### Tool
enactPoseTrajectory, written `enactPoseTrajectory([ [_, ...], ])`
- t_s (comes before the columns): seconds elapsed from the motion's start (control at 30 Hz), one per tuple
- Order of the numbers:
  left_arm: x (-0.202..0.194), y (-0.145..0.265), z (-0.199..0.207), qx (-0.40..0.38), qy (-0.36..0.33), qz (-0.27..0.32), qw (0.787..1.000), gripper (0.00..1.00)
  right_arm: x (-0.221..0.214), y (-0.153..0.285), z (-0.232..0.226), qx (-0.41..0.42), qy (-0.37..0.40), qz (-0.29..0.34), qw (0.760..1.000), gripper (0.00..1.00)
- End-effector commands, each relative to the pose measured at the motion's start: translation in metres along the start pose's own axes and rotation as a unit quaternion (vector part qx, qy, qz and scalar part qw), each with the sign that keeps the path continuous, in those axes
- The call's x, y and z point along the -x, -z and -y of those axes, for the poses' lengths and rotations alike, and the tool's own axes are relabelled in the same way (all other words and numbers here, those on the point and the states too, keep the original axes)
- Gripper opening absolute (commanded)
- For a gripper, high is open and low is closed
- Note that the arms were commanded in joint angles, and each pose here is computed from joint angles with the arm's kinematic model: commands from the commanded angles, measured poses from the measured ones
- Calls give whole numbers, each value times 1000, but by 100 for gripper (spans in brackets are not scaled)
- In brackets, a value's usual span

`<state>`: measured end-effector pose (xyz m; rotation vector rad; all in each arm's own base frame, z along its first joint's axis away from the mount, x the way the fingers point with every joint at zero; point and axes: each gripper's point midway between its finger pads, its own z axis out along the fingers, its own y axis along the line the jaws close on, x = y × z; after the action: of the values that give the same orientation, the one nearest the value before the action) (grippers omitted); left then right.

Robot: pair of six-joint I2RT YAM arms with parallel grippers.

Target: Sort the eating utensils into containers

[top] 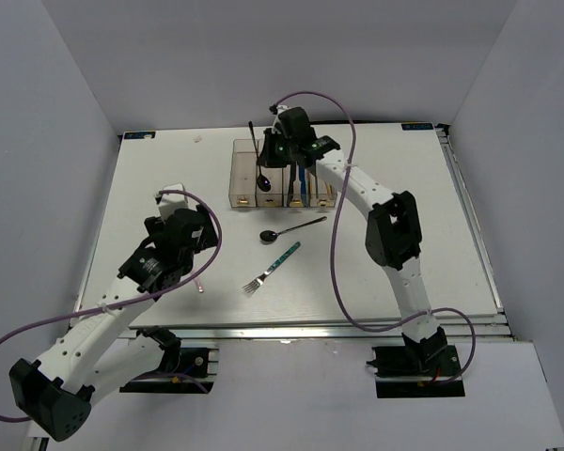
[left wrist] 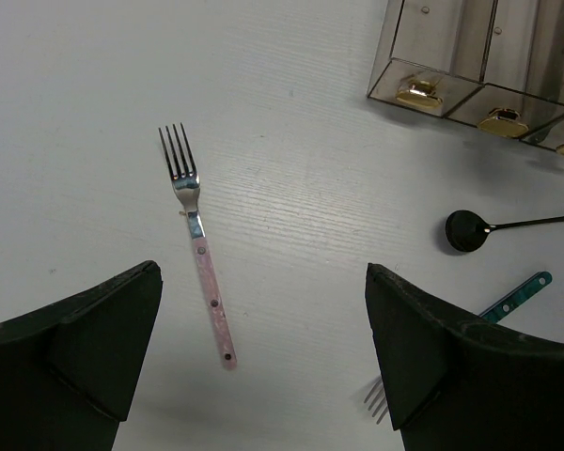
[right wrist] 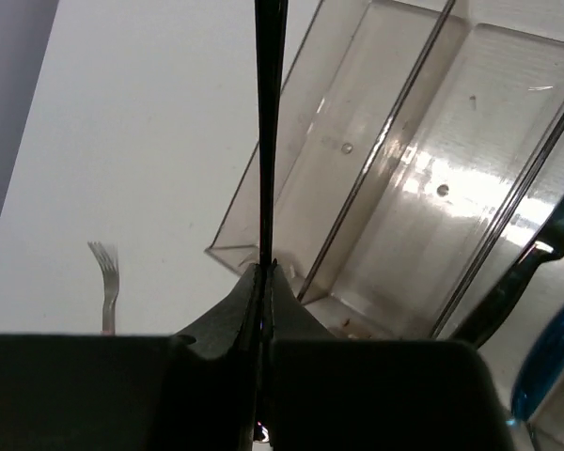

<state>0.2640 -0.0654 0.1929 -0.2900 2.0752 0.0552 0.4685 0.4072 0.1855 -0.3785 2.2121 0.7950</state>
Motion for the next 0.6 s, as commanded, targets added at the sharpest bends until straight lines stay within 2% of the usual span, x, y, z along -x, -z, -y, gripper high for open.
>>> enactPoseTrajectory([
  [0.0,3,3,-3,1,5,13,1000,98,25,-17,20,24,-55,27,998,0],
  [0.13,4,5,0,-12,8,15,1000,98,47,-30,27,53,-56,68,995,0],
  [0.23,5,6,-3,-9,11,19,1000,98,50,-41,32,50,-50,66,995,0],
  [0.57,5,6,-2,-12,11,18,1000,98,18,-48,53,14,-57,33,998,0],
])
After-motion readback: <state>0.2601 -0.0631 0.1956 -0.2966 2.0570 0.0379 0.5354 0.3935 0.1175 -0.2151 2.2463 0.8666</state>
